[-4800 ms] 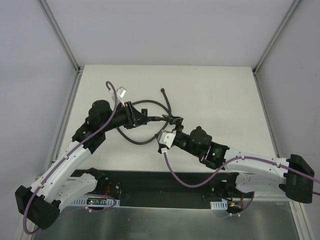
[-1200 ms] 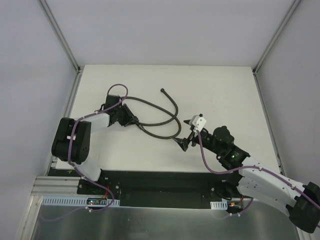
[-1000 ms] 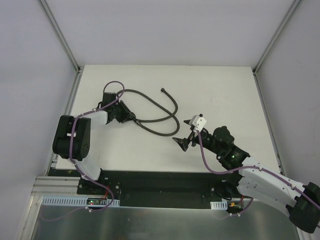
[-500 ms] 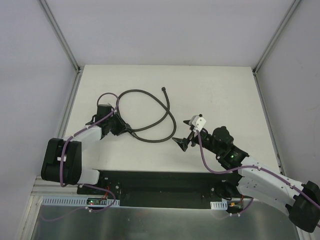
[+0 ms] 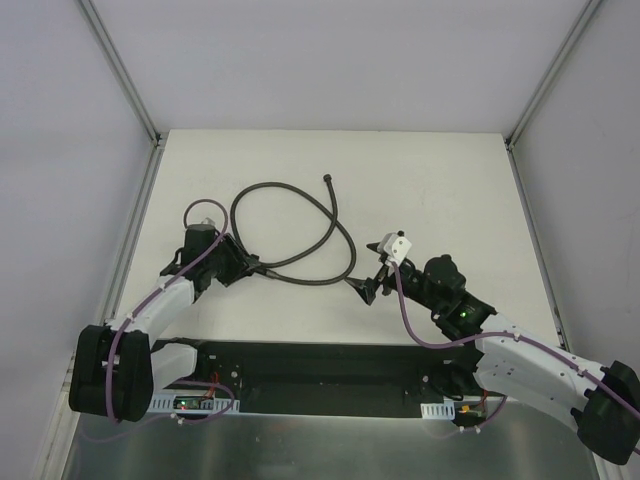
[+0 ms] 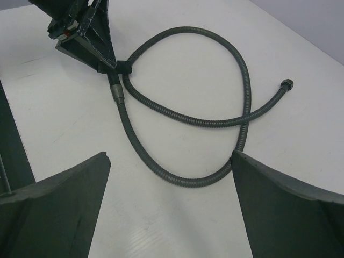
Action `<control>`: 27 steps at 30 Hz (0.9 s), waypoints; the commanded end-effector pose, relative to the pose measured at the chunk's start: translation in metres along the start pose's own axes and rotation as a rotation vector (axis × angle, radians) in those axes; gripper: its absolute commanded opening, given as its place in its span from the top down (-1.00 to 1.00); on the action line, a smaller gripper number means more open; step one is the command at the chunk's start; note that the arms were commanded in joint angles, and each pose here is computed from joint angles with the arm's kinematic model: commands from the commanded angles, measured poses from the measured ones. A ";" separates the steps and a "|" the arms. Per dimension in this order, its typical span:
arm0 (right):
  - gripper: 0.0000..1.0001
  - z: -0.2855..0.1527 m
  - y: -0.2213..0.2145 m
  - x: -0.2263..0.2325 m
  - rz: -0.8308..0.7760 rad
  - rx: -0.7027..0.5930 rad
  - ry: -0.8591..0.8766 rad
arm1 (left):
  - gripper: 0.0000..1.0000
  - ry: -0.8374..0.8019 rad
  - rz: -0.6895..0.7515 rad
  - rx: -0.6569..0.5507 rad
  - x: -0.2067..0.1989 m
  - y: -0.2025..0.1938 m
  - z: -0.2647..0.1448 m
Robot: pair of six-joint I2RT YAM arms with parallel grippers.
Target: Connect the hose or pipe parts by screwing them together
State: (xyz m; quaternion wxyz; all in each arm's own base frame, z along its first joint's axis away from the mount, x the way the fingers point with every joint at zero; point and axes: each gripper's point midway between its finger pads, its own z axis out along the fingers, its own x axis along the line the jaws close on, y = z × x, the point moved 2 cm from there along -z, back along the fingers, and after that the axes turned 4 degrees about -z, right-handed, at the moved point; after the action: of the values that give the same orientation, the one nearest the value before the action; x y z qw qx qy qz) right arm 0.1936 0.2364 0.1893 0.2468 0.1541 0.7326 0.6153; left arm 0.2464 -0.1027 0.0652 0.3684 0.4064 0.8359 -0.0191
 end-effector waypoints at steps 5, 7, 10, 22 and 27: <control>-0.93 0.002 0.018 -0.004 0.003 -0.063 -0.009 | 0.04 0.084 -0.087 -0.061 0.015 -0.003 -0.021; -0.93 0.001 0.017 -0.004 0.003 -0.061 -0.012 | 0.03 0.109 -0.109 -0.122 0.021 0.002 -0.027; -0.93 0.003 0.014 -0.003 0.020 -0.049 -0.016 | -0.05 0.068 -0.078 -0.189 0.017 0.009 -0.038; -0.93 0.001 -0.007 -0.026 0.385 0.276 -0.268 | -0.98 -0.399 0.393 -0.097 -0.088 0.008 -0.098; -0.93 -0.008 0.002 -0.034 0.479 0.192 -0.343 | -0.98 -0.557 0.582 -0.131 -0.109 0.002 -0.122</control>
State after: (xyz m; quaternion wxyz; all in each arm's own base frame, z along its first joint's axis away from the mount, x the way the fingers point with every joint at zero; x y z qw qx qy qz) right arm 0.2151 0.2252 0.1840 0.1965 0.3845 0.7261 0.5351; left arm 0.2271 -0.1182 0.1834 0.5284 0.5133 0.6760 0.0162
